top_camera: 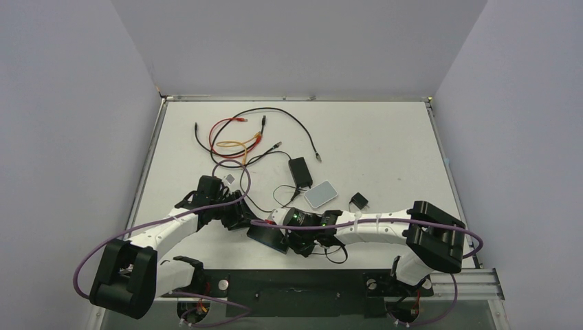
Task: Insert the plug into the switch port
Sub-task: Insert the power into the switch port.
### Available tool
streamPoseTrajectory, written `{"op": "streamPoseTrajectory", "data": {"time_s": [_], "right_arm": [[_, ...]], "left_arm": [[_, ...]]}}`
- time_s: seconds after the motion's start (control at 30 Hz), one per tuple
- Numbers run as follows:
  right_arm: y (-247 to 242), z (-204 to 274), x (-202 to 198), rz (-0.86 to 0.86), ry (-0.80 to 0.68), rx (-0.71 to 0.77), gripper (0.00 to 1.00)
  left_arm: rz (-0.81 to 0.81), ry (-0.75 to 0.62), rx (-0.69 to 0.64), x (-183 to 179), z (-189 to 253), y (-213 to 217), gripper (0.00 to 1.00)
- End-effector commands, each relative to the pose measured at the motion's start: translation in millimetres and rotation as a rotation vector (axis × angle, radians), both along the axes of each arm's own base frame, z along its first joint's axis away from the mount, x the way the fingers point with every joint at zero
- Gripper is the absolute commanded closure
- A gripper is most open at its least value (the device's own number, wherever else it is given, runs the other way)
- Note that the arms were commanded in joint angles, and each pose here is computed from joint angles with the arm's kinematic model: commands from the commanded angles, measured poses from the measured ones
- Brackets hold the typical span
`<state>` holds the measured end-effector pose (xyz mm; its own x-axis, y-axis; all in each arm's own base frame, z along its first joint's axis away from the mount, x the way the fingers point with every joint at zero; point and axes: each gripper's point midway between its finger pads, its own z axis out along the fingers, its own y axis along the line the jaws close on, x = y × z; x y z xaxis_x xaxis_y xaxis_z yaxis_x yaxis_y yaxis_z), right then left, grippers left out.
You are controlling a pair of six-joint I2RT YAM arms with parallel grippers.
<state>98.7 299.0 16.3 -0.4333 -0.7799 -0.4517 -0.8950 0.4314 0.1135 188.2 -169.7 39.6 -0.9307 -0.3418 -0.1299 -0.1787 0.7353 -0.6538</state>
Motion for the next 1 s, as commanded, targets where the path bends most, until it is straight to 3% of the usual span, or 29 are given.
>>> {"op": "streamPoseTrajectory", "data": {"time_s": [0.0, 0.7, 0.97], "right_arm": [[28, 28, 12, -0.015, -0.068, 0.122, 1.00], [37, 34, 10, -0.028, -0.086, 0.164, 1.00], [45, 36, 16, -0.066, -0.121, 0.244, 1.00]], "left_arm": [[-0.020, -0.040, -0.030, 10, 14, -5, 0.60], [-0.021, -0.037, -0.030, 9, 14, -5, 0.60], [-0.011, -0.028, -0.041, 4, 13, -5, 0.60]]}}
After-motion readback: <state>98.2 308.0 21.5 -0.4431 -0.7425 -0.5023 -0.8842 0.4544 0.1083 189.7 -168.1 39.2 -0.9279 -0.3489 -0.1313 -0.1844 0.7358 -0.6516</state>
